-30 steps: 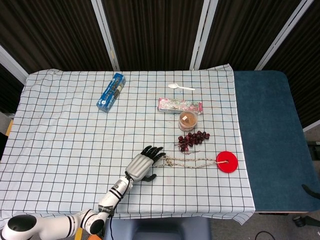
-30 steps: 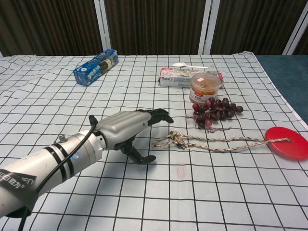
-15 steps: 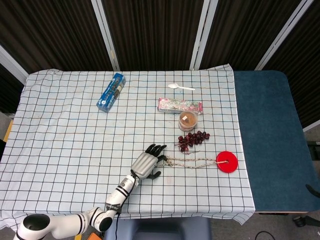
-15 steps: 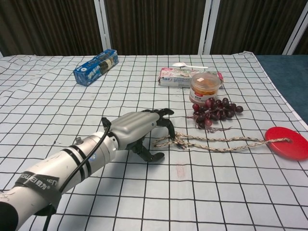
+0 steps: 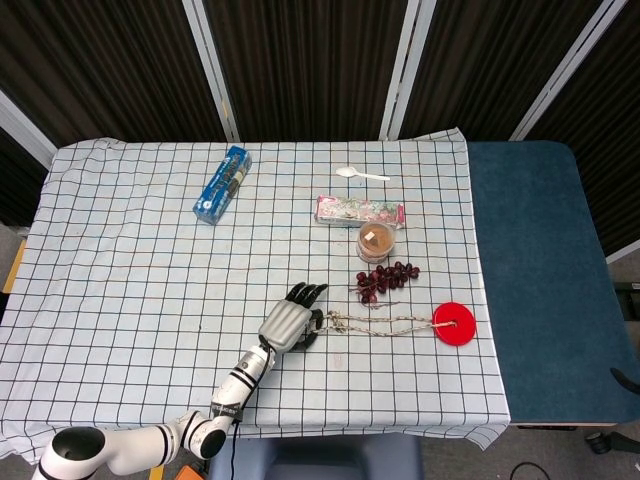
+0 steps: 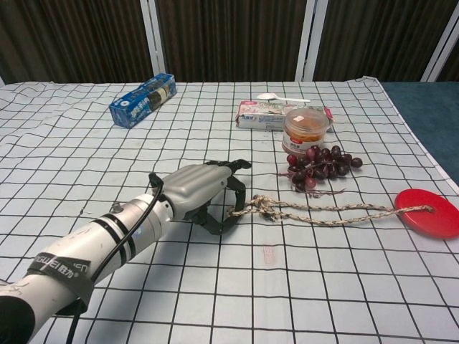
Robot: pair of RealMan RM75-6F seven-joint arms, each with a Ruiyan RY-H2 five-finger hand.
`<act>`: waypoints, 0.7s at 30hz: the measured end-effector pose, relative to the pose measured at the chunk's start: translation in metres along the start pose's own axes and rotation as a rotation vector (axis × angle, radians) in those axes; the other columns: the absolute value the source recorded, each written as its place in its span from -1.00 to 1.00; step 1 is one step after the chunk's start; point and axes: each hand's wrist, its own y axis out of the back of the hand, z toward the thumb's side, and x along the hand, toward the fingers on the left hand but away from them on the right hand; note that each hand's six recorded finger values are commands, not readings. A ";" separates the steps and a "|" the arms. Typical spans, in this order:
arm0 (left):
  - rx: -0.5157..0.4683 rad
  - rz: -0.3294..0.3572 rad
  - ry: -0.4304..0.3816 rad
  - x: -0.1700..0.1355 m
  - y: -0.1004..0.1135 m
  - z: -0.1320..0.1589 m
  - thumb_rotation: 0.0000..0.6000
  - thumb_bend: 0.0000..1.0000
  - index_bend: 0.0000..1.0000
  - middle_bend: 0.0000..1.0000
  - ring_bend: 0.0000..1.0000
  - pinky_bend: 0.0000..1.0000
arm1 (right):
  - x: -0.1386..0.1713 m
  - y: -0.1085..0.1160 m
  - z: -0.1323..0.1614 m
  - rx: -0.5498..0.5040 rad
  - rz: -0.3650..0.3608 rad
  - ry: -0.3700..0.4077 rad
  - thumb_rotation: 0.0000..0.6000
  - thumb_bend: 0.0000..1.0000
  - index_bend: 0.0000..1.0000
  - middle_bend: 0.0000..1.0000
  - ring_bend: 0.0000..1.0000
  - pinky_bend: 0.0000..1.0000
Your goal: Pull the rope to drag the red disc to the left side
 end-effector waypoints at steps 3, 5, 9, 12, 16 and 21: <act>-0.001 0.015 0.009 -0.001 0.002 -0.003 1.00 0.20 0.36 -0.87 -1.00 -0.92 | 0.000 0.000 0.000 0.001 0.000 -0.002 1.00 -0.78 -1.00 -1.00 -1.00 -1.00; -0.003 0.028 0.015 -0.001 0.005 -0.004 1.00 0.34 0.49 -0.82 -1.00 -0.90 | 0.000 0.000 0.000 0.002 0.000 -0.003 1.00 -0.78 -1.00 -1.00 -1.00 -1.00; 0.014 0.064 0.029 -0.006 0.013 -0.011 1.00 0.52 0.64 -0.80 -1.00 -0.87 | 0.000 0.000 0.000 0.003 0.001 -0.003 1.00 -0.78 -1.00 -1.00 -1.00 -1.00; 0.035 0.092 0.042 -0.015 0.023 -0.020 1.00 0.53 0.66 -0.80 -1.00 -0.88 | 0.000 -0.001 0.001 0.004 0.002 -0.003 1.00 -0.78 -1.00 -1.00 -1.00 -1.00; 0.082 0.146 0.080 -0.035 0.045 -0.045 1.00 0.53 0.67 -0.80 -1.00 -0.89 | 0.001 -0.001 0.003 0.005 0.000 0.002 1.00 -0.78 -1.00 -1.00 -1.00 -1.00; 0.175 0.168 0.145 -0.079 0.070 -0.087 1.00 0.54 0.67 -0.80 -1.00 -0.90 | 0.000 -0.001 0.006 0.002 -0.002 0.010 1.00 -0.78 -1.00 -1.00 -1.00 -1.00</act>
